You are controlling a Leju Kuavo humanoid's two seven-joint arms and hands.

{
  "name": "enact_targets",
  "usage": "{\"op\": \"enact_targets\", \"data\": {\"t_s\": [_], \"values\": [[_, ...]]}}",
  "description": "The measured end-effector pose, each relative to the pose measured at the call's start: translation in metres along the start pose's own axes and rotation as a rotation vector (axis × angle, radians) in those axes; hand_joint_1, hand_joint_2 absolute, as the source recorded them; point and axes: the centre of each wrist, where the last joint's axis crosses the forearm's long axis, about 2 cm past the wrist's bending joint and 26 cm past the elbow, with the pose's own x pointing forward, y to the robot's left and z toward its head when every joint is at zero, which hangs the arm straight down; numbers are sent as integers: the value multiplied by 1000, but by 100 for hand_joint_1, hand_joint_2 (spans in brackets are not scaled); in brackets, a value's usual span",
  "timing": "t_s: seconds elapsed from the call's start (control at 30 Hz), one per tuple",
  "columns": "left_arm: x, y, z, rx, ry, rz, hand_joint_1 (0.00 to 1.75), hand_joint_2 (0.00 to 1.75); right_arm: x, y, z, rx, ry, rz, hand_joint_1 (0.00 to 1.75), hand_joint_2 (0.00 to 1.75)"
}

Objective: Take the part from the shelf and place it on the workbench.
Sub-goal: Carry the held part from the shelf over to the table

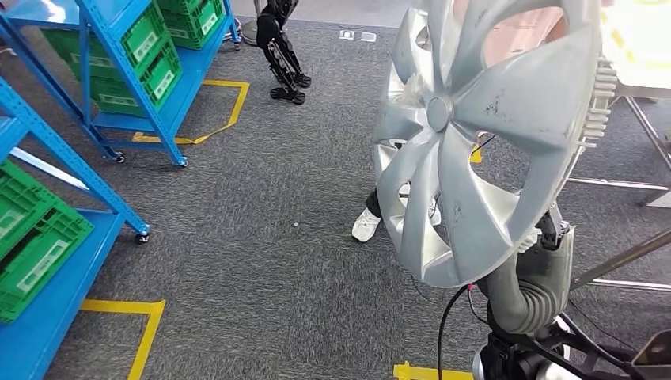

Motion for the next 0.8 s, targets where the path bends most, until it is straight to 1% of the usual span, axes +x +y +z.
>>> {"op": "enact_targets", "data": {"t_s": [0.17,0.23,0.3,0.4,0.47,0.63,0.8], "values": [[-2,1,-1,-8,68,16,0,175,0,2,-2,11,-6,-2,175,175],[-1,0,0,-21,74,27,0,175,1,4,-2,11,-8,10,175,175],[0,-4,1,-34,41,33,0,175,3,4,-3,9,-9,19,175,175],[4,-13,4,-53,-42,33,0,175,9,4,-6,3,6,21,175,175],[8,-19,6,-65,-76,24,0,175,14,4,-8,3,24,22,175,175],[6,-27,8,-82,-76,7,0,175,22,5,-12,14,37,34,175,175],[4,-27,7,-78,-77,6,0,175,27,6,-13,26,14,39,175,175]]}}
